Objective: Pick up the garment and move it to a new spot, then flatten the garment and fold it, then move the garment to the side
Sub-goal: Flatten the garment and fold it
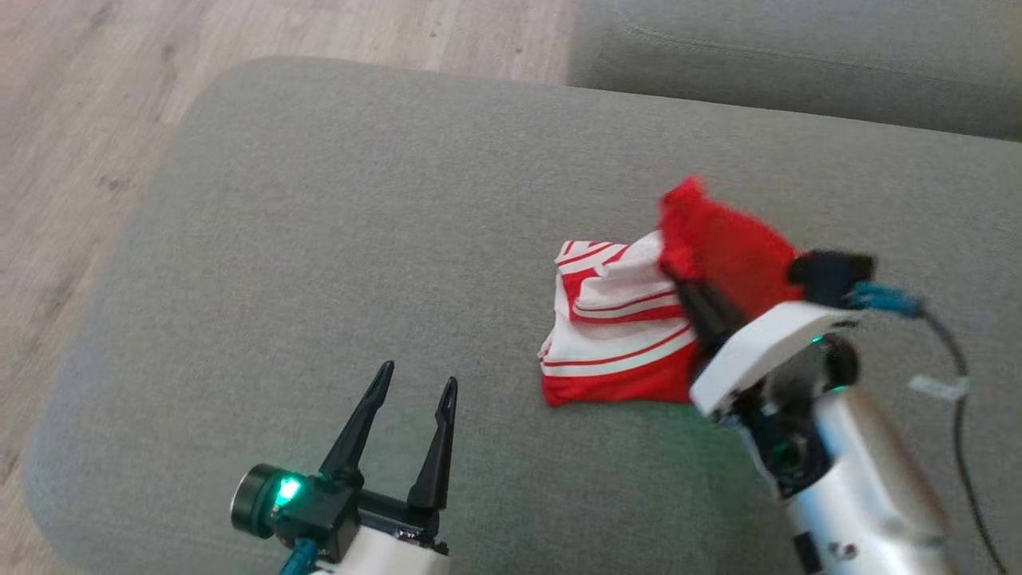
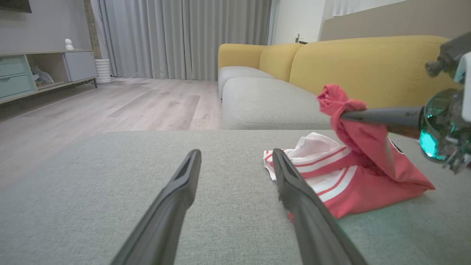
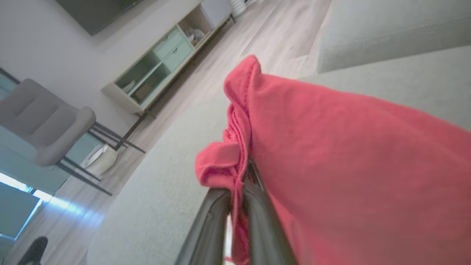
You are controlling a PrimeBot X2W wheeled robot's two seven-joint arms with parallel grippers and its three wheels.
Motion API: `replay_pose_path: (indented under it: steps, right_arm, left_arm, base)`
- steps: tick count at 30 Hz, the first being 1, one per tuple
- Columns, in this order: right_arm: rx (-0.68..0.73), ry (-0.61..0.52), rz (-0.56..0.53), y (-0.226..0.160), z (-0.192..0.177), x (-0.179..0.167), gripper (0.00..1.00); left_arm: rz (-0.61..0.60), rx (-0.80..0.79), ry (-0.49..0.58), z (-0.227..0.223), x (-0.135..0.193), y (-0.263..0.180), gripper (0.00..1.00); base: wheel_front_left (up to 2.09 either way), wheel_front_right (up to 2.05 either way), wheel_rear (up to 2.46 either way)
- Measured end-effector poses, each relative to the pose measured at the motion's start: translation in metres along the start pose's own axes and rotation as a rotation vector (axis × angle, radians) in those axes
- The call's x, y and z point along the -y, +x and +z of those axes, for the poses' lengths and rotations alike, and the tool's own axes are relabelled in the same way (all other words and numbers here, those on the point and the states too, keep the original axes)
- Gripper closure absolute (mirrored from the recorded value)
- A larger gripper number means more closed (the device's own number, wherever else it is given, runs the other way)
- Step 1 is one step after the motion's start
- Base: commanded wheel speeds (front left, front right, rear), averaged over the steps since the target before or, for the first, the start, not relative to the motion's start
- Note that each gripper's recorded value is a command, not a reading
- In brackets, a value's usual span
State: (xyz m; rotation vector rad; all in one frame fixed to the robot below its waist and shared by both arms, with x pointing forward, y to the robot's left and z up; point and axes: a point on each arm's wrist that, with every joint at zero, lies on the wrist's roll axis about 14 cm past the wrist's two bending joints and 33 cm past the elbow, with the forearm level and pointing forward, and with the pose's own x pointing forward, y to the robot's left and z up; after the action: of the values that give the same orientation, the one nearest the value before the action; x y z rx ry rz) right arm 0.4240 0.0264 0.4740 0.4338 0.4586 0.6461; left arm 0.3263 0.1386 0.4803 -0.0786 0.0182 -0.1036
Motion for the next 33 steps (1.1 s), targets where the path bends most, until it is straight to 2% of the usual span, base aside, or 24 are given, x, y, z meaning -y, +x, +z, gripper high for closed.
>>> replay_pose_path:
  steps: [3, 7, 9, 10, 11, 12, 19, 24, 29, 33]
  right_arm:
    - [-0.048, 0.000, 0.044, 0.011, -0.023, -0.014, 1.00]
    - [-0.049, 0.010, 0.085, 0.025, -0.031, -0.027, 1.00]
    - [-0.038, 0.027, 0.101, 0.031, -0.033, -0.032, 0.80]
    - [-0.044, 0.039, 0.110, 0.033, -0.036, -0.035, 0.58]
    - [-0.043, 0.048, 0.118, 0.035, -0.038, -0.038, 0.22]
    - [-0.044, 0.050, 0.123, 0.036, -0.041, -0.040, 0.00]
    - [0.007, 0.073, 0.179, 0.033, -0.046, -0.062, 0.00]
    - [0.115, 0.006, 0.168, 0.019, -0.034, -0.061, 0.00]
    - [0.219, -0.007, 0.033, -0.018, -0.022, -0.015, 0.00]
    - [0.335, -0.150, -0.081, -0.062, 0.002, 0.019, 0.00]
  left_arm:
    - [0.021, -0.003, -0.008, -0.001, -0.005, -0.002, 0.00]
    - [0.045, -0.013, -0.006, -0.003, -0.011, -0.006, 0.00]
    - [0.050, -0.018, -0.006, -0.005, -0.012, -0.007, 0.00]
    - [0.052, -0.020, -0.006, -0.006, -0.012, -0.007, 0.00]
    - [0.053, -0.021, -0.006, -0.006, -0.013, -0.007, 0.00]
    - [0.053, -0.021, -0.006, -0.006, -0.013, -0.008, 0.00]
    - [0.058, -0.010, -0.010, -0.003, -0.013, -0.007, 0.00]
    - [0.062, 0.016, -0.024, 0.004, -0.012, -0.010, 0.00]
    - [0.094, 0.024, -0.048, 0.004, -0.017, -0.018, 0.00]
    - [0.142, 0.031, -0.070, 0.004, -0.024, -0.027, 0.00]
  base:
    - [0.00, 0.00, 0.00]
    - [0.00, 0.00, 0.00]
    - [0.00, 0.00, 0.00]
    - [0.00, 0.00, 0.00]
    - [0.00, 0.00, 0.00]
    - [0.00, 0.00, 0.00]
    - [0.00, 0.00, 0.00]
    - [0.00, 0.00, 0.00]
    - [0.00, 0.00, 0.00]
    - [0.00, 0.00, 0.00]
